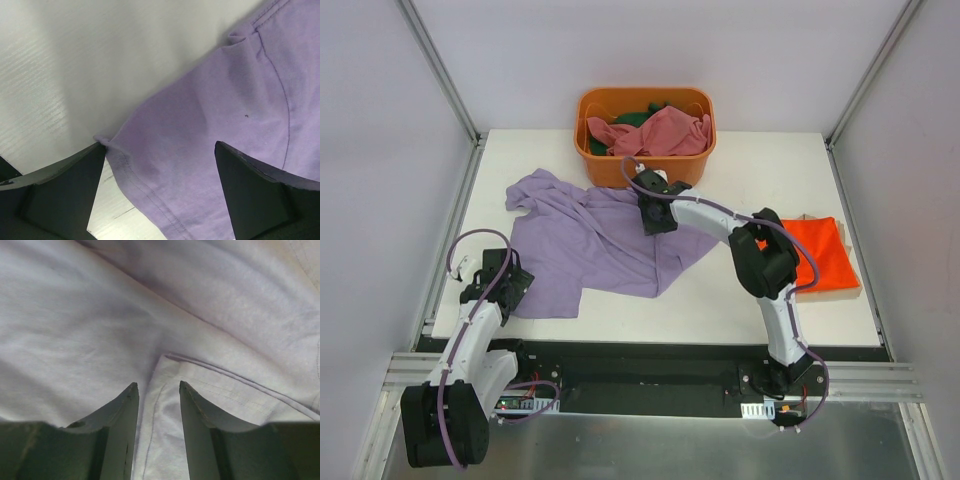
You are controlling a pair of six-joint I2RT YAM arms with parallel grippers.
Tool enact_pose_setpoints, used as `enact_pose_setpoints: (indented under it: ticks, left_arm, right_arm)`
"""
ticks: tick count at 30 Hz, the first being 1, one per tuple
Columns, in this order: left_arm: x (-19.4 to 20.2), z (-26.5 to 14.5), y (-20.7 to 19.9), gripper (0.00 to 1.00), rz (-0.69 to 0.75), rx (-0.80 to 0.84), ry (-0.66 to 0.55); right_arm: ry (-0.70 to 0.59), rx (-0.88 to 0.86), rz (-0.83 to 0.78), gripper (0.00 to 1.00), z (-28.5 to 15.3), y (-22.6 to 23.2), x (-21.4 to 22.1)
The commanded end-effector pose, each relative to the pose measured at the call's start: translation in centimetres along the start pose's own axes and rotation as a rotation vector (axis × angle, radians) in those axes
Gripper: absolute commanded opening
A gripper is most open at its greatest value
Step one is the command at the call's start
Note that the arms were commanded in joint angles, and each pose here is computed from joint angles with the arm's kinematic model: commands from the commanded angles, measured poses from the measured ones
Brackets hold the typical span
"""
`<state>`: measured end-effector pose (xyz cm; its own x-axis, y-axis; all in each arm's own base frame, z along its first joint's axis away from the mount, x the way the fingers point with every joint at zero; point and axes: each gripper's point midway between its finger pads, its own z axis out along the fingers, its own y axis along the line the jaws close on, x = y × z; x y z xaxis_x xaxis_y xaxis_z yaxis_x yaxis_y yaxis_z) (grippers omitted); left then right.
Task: Fold and stack the t-shirts
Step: Flatten out the tshirt
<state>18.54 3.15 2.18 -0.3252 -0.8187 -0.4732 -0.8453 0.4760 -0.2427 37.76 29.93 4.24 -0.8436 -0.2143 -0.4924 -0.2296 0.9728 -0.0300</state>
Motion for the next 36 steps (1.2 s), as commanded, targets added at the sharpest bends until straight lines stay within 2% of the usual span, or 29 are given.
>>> enact_pose_setpoints:
  ticks: [1, 8, 19, 25, 30, 34, 36]
  left_arm:
    - [1.6, 0.5, 0.9, 0.9, 0.016, -0.019, 0.066]
    - [1.6, 0.5, 0.7, 0.89, 0.026, -0.01, 0.068]
    - [1.7, 0.5, 0.5, 0.89, 0.038, 0.002, 0.072]
    - [1.7, 0.6, 0.4, 0.88, 0.039, 0.005, 0.074]
    - [1.7, 0.6, 0.3, 0.87, 0.043, 0.009, 0.076]
    - [1.9, 0.5, -0.1, 0.87, 0.067, 0.032, 0.09]
    - [2.0, 0.5, -0.2, 0.85, 0.077, 0.039, 0.098]
  right_arm:
    - [0.026, 0.088, 0.009, 0.4, -0.4, -1.8, 0.7]
    - [0.045, 0.056, 0.015, 0.36, -0.1, -1.1, 1.4]
    - [0.058, 0.058, 0.035, 0.36, 1.2, 0.1, 1.7]
    - [0.019, 0.093, 0.035, 0.15, 0.4, -0.8, 0.7]
    - [-0.073, 0.143, 0.043, 0.02, -2.2, -2.7, -1.0]
    - [-0.211, 0.104, 0.1, 0.01, -5.4, -3.8, -2.0]
    - [-0.236, 0.097, 0.114, 0.01, -6.4, -4.7, -1.3]
